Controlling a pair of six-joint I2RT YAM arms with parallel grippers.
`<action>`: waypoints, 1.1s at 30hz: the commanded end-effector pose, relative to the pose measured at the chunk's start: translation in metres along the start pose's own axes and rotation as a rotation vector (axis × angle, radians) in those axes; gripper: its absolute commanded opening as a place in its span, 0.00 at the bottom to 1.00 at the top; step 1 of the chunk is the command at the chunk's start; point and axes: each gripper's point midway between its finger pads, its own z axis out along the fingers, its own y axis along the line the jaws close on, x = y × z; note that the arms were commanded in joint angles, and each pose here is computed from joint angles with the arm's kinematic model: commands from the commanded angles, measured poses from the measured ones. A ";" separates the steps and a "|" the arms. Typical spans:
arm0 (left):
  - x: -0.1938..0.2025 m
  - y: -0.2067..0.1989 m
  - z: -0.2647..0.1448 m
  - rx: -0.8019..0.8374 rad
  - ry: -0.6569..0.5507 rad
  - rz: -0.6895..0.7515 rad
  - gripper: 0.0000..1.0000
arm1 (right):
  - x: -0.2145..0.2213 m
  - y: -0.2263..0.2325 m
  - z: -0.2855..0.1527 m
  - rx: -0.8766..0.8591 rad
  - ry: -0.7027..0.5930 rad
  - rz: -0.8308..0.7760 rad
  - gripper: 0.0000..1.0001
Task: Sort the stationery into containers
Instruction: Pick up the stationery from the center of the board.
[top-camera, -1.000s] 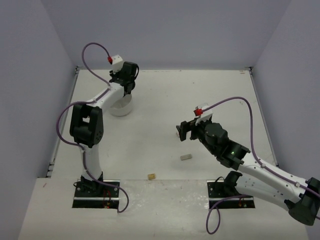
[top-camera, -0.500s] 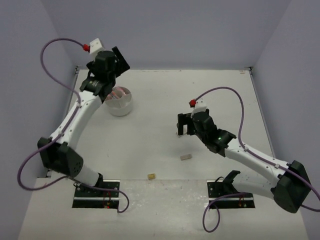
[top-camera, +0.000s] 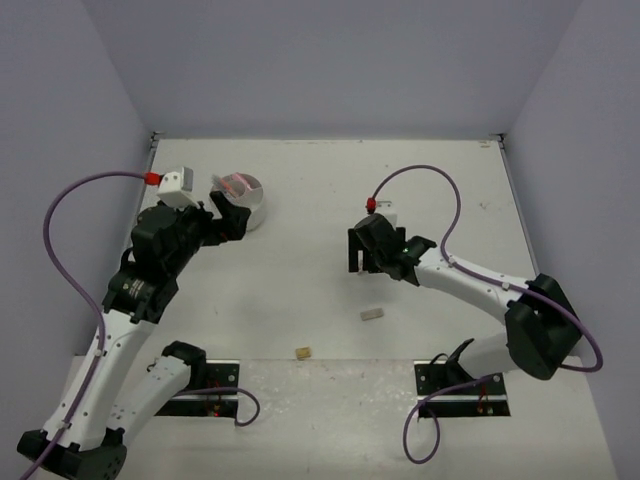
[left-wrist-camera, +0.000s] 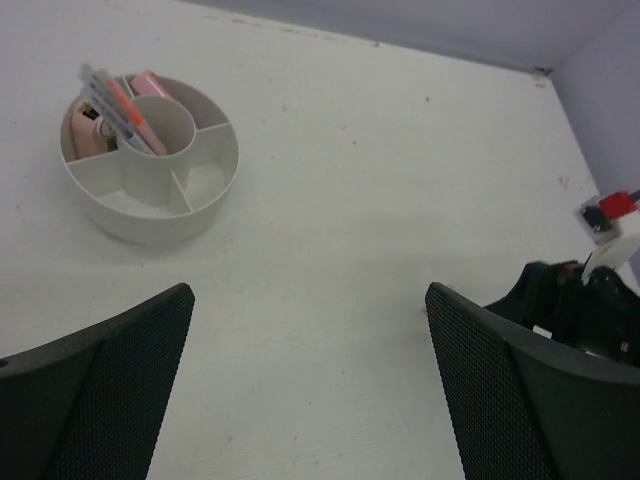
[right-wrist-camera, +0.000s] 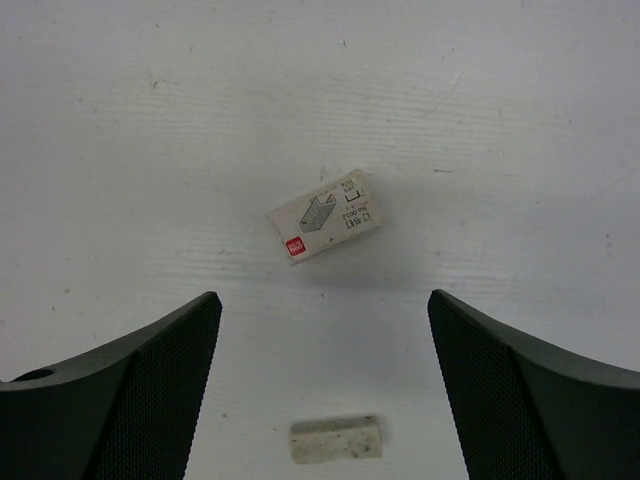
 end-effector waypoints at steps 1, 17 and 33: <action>0.050 0.019 -0.006 0.018 0.109 0.129 1.00 | -0.018 -0.001 0.004 0.097 -0.048 0.280 0.76; 0.071 0.015 -0.007 0.087 0.132 0.131 1.00 | -0.004 0.009 0.047 0.336 0.027 0.717 0.55; 0.075 0.013 -0.006 0.103 0.150 0.132 1.00 | 0.028 -0.007 0.071 0.488 0.065 0.716 0.46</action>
